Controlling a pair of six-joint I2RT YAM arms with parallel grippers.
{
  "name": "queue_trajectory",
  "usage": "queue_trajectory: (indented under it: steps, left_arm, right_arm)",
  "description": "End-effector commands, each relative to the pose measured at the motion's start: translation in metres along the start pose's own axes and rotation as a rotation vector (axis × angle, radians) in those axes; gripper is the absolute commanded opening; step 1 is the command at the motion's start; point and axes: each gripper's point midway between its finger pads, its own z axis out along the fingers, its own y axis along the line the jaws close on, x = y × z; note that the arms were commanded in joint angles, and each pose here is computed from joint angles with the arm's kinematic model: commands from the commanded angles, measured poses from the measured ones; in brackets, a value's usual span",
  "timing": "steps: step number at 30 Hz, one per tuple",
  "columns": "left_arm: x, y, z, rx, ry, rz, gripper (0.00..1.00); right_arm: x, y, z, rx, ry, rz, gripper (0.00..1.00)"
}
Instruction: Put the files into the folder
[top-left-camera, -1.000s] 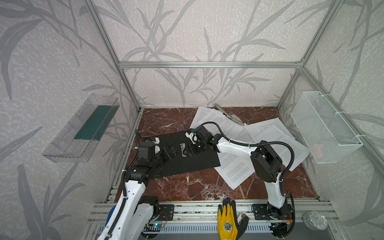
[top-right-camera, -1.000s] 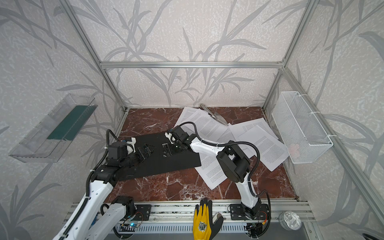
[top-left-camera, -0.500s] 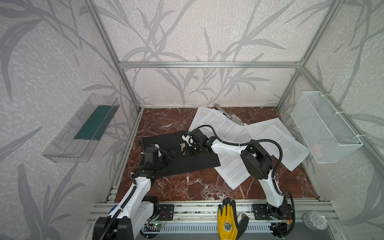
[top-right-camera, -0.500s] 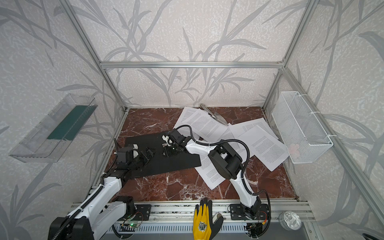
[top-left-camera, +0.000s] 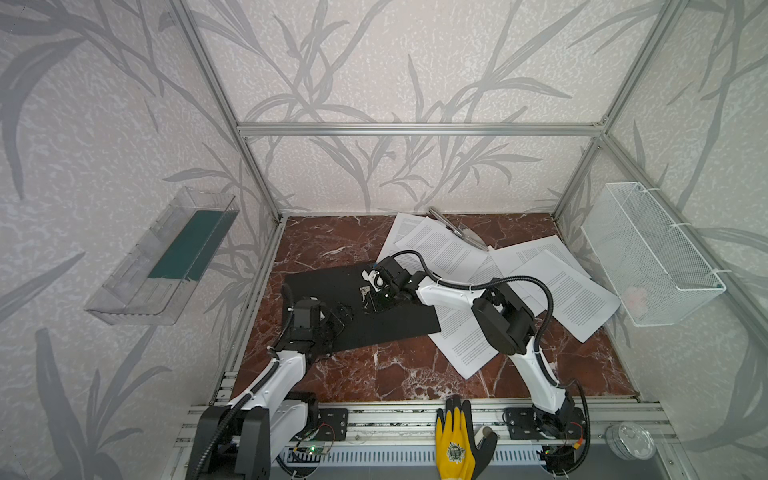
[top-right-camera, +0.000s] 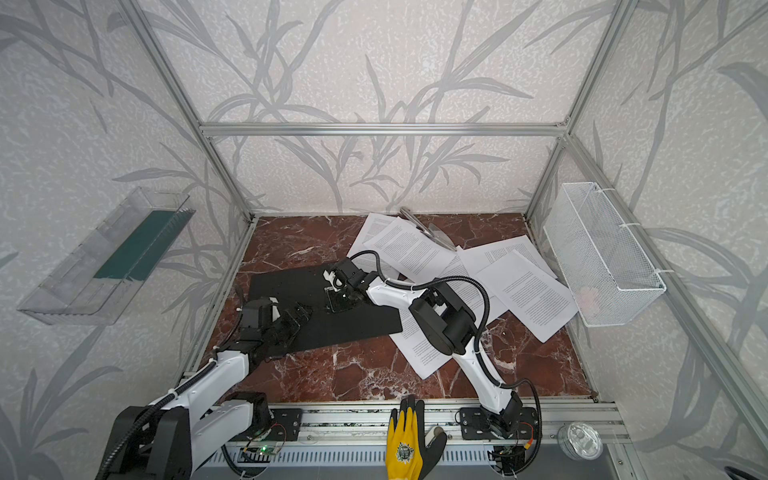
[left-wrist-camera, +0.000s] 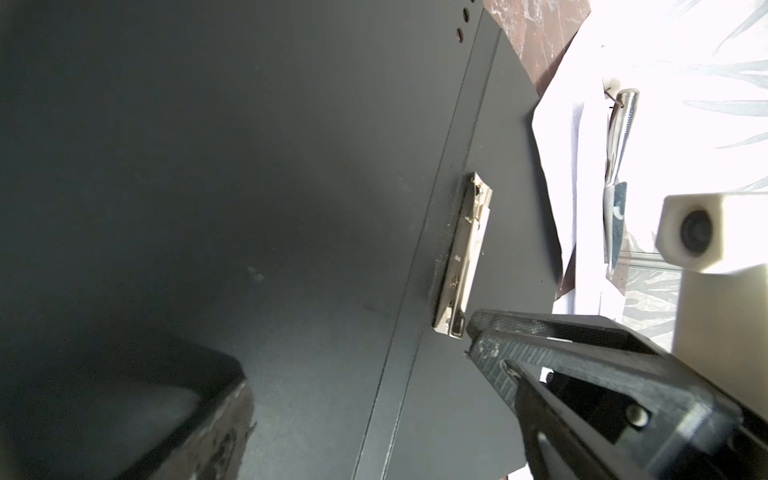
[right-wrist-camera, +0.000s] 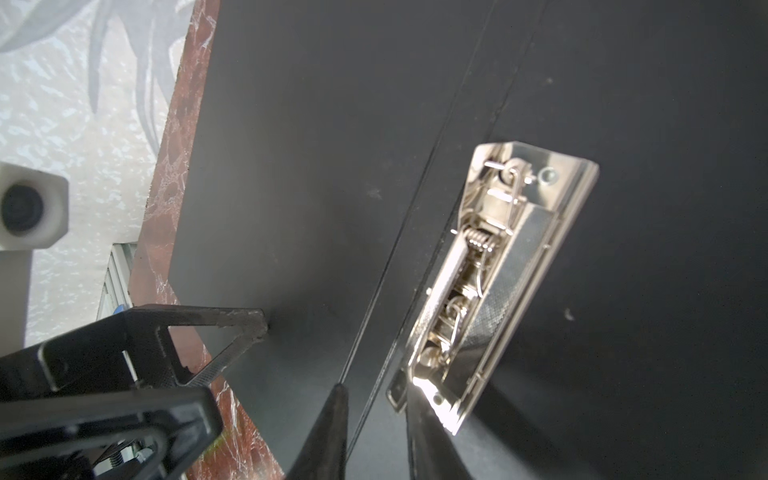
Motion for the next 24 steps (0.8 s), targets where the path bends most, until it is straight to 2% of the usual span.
queue_trajectory:
  steps: [1, 14, 24]
  left_arm:
    - [0.004, 0.027, -0.005, -0.111, -0.012, 0.02, 0.99]
    - [0.003, 0.032, -0.009, -0.133, -0.032, 0.036, 0.99]
    - [0.002, 0.036, -0.009, -0.152, -0.037, 0.035, 0.99]
  right_arm:
    - [0.0, -0.006, 0.003, 0.038, 0.009, 0.004, 0.27]
    - [0.006, -0.005, 0.012, 0.0, 0.03, 0.036, 0.22]
    - [0.009, -0.011, 0.014, 0.018, 0.035, 0.039, 0.13]
